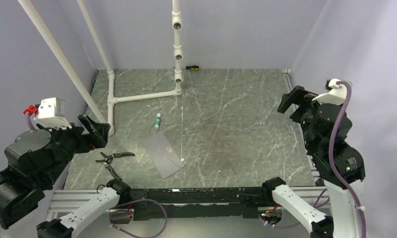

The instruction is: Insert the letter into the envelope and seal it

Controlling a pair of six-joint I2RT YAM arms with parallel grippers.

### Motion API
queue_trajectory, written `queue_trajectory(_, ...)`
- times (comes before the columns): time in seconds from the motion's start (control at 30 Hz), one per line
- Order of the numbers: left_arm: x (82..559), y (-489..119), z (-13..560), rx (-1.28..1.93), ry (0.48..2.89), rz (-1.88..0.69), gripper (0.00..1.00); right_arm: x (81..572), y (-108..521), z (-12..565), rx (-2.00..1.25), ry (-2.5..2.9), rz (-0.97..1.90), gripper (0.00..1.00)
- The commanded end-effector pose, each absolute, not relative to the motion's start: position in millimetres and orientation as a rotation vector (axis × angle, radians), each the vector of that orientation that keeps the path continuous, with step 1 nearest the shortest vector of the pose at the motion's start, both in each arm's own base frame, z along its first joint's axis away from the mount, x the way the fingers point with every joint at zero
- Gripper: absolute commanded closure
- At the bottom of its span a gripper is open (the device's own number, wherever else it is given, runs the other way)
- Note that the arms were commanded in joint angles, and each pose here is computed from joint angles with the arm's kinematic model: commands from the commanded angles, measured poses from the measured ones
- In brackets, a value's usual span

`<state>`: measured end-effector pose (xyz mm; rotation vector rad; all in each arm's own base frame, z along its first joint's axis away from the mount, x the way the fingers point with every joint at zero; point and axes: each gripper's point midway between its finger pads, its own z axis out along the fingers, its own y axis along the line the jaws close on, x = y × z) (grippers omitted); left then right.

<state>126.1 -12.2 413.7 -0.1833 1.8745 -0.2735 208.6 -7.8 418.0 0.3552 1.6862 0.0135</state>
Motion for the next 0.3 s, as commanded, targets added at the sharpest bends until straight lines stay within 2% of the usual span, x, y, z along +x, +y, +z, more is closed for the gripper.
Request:
queue_trajectory(0.0, 127.2, -13.7, 421.7, -0.175, 1.840, -0.292, 0.07, 217.0, -6.0, 436.2, 0.330, 1.672, -0.004, 0.00)
queue_trajectory(0.27, 126.8, -12.7, 422.5, -0.178, 1.833, -0.292, 0.07, 217.3, -1.9, 436.4, 0.292, 1.673, 0.007, 0.00)
